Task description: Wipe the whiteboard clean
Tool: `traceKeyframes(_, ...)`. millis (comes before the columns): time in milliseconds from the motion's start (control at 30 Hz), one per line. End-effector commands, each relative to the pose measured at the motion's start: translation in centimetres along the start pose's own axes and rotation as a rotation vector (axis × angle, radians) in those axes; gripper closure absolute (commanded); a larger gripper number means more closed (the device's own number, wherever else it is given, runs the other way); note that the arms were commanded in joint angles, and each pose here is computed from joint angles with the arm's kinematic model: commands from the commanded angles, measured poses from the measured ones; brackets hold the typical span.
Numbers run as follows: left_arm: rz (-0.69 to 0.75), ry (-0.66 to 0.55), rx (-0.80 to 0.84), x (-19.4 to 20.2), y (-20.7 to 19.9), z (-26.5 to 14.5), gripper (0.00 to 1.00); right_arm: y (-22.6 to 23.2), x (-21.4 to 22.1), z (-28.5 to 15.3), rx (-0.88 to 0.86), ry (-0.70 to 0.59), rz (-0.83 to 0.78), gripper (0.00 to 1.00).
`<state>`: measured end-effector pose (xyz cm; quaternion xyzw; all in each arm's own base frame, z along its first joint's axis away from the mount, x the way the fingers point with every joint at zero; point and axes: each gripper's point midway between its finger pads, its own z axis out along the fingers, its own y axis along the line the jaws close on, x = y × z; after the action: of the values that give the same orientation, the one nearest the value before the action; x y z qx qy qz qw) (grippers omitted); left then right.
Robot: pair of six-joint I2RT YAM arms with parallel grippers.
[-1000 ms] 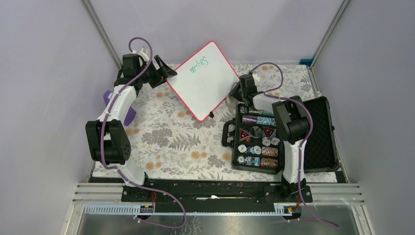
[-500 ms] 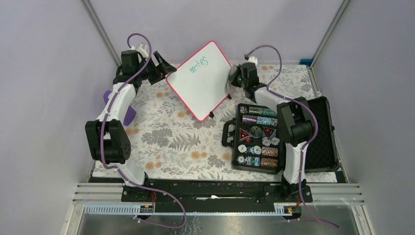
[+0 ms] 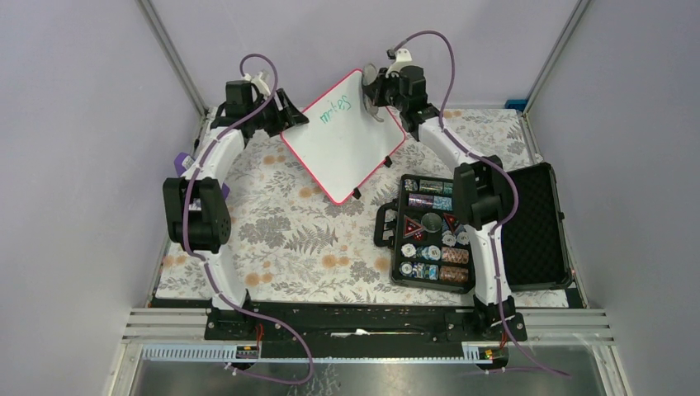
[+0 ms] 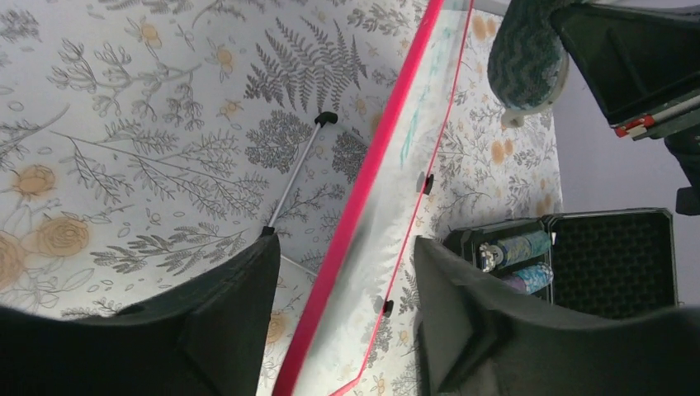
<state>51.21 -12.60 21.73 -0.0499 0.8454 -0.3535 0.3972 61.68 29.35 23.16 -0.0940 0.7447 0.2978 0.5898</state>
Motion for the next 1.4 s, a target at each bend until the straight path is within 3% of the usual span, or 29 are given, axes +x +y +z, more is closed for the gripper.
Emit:
traceKeyframes(0, 0.098, -0.036, 0.060, -1.7, -0.9, 0.3, 0.46, 0.1, 0.9, 1.0, -0.050, 0.086, -0.104, 1.00)
traceKeyframes(100, 0.095, -0.030, 0.049, -1.3, -0.4, 0.6, 0.58, 0.0, 2.5, 1.6, -0.077, 0.126, -0.141, 1.00)
traceKeyframes(433, 0.145, -0.011, 0.068, -0.3, 0.9, 1.5, 0.82, 0.3, 4.1, 2.1, -0.087, 0.148, -0.181, 1.00)
traceKeyframes(600, 0.197, -0.004, 0.045, 0.1, 1.8, 1.6, 0.99, 1.0, 4.3, 2.3, -0.113, 0.143, -0.190, 1.00)
traceKeyframes(767, 0.237, 0.003, -0.026, 1.2, 3.8, 1.7, 1.00, 2.1, 4.7, 3.0, -0.148, 0.129, -0.234, 1.00)
traceKeyframes(933, 0.310, -0.002, -0.052, 1.7, 3.1, 1.6, 1.00, 4.9, 6.8, 4.1, -0.202, 0.183, -0.350, 1.00)
traceKeyframes(1233, 0.331, -0.035, -0.044, 0.9, 2.0, 1.0, 1.00, 18.2, 14.0, 1.2, -0.583, 0.295, -0.545, 1.00)
traceKeyframes(1367, 0.331, -0.045, -0.042, 0.5, 1.7, 0.6, 1.00, 19.5, 14.4, -0.1, -0.619, 0.299, -0.498, 1.00)
